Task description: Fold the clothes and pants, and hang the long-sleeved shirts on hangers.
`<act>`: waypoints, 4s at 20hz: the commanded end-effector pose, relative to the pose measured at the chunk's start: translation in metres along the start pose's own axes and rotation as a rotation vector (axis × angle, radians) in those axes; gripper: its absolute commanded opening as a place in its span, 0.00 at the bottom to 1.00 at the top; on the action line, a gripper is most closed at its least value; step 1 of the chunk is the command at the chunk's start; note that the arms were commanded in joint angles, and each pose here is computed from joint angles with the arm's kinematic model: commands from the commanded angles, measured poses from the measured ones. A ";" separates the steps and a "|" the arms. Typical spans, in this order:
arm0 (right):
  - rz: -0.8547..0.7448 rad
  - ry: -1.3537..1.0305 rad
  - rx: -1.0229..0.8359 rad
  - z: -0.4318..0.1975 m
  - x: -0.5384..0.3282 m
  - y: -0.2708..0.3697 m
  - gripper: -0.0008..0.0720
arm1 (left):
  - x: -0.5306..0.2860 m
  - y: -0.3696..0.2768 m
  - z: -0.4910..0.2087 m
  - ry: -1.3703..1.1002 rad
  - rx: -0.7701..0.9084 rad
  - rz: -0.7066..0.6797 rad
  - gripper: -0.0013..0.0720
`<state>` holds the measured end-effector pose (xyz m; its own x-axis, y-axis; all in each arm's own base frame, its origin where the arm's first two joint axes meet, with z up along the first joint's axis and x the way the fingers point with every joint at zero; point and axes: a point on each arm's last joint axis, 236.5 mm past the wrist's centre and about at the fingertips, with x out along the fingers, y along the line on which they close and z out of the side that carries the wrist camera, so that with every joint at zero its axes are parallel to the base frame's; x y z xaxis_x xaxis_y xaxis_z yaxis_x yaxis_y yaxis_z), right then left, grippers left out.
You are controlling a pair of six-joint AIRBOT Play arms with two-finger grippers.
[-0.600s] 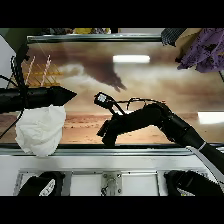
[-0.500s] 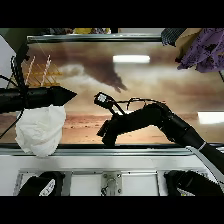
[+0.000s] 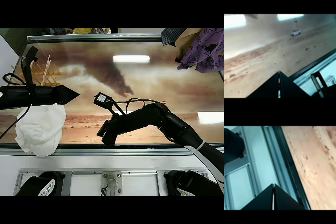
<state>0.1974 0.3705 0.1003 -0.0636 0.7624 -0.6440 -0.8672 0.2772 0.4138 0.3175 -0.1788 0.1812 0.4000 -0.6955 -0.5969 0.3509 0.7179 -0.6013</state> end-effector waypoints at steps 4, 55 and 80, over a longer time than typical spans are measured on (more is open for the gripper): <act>0.000 0.000 0.001 0.000 0.000 0.000 0.04 | 0.048 0.045 -0.010 0.132 -0.118 0.015 0.05; -0.776 -0.652 0.691 -0.057 -0.353 -0.203 0.04 | 0.124 -0.177 -0.015 0.109 0.664 0.021 0.07; -0.840 -0.171 1.472 -0.345 -0.268 -0.215 0.90 | 0.259 -0.001 -0.149 0.546 -0.267 -0.090 0.94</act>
<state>0.2609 -0.0711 -0.0105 0.3583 0.1559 -0.9205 0.3832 0.8745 0.2973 0.3043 -0.3514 -0.0495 -0.1094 -0.6957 -0.7100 0.1113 0.7012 -0.7042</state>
